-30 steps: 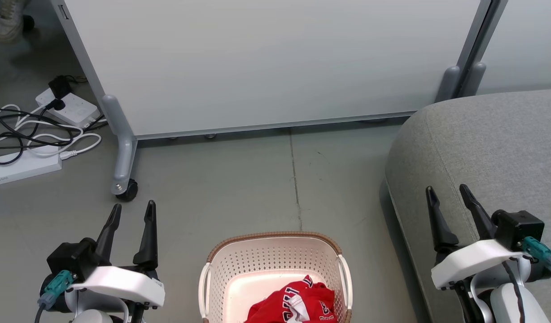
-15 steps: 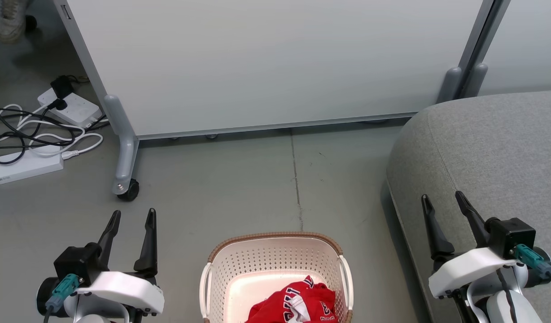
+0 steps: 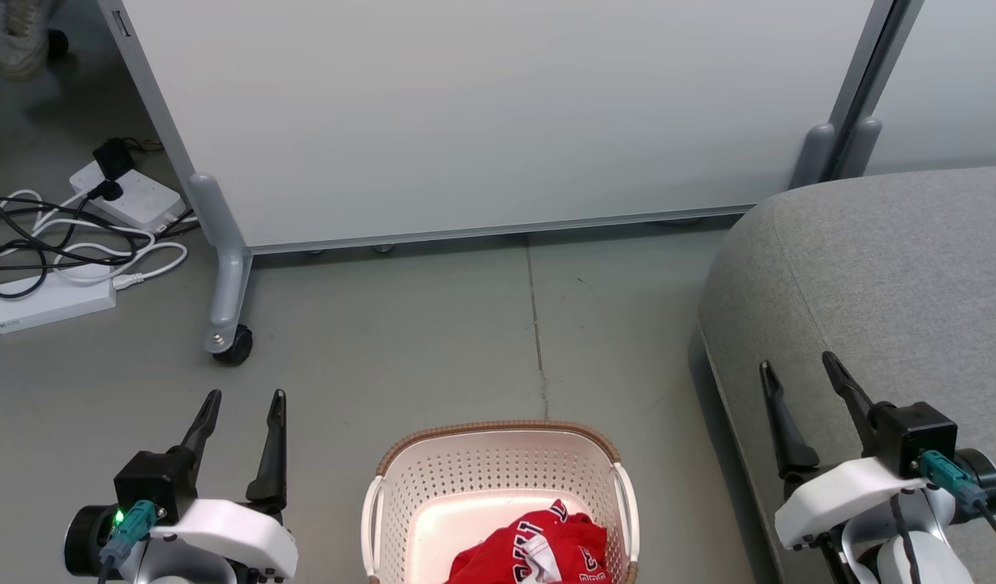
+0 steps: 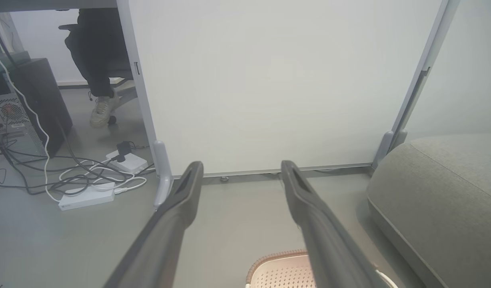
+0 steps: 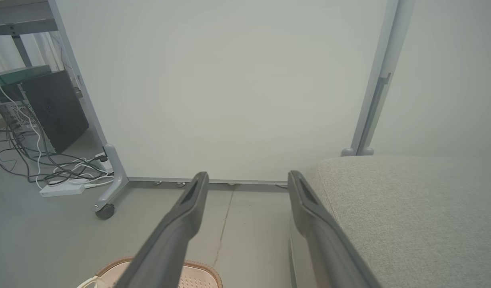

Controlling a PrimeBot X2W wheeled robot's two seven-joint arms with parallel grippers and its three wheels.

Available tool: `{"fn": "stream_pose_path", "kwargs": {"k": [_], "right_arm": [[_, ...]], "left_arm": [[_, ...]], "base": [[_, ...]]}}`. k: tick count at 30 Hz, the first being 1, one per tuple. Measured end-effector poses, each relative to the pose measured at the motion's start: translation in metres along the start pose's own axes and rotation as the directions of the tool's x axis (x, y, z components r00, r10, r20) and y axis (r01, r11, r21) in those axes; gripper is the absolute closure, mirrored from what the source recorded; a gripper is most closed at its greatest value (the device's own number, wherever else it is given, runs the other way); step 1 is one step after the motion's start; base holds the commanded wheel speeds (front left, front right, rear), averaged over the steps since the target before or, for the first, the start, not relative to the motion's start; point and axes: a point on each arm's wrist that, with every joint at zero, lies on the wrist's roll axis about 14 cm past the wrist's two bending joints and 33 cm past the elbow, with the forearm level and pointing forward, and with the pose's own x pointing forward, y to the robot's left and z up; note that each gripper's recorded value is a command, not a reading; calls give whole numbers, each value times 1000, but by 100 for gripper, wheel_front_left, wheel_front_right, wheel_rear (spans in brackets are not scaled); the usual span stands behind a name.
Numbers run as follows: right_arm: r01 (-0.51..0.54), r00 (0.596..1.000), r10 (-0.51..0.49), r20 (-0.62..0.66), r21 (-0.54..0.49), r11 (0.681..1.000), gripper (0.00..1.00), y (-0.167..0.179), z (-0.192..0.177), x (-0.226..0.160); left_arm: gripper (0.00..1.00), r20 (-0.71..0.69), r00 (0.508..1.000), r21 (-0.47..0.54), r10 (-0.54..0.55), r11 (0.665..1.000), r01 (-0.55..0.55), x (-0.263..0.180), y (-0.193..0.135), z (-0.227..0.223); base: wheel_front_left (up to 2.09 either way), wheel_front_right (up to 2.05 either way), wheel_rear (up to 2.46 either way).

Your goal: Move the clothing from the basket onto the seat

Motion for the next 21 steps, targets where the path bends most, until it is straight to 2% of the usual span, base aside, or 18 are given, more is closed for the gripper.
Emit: {"fn": "stream_pose_path", "kwargs": {"k": [7,21], "right_arm": [[-16,1000,17,10,-32,999,0,4,2,1],[2,1000,-2,4,8,1000,0,-1,-1,0]], "left_arm": [[0,-6,1000,24,6,1000,-6,-2,1,-2],[0,-25,1000,15,10,1000,-10,-3,2,-8]], "base": [[0,0,0],[0,0,0]]}}
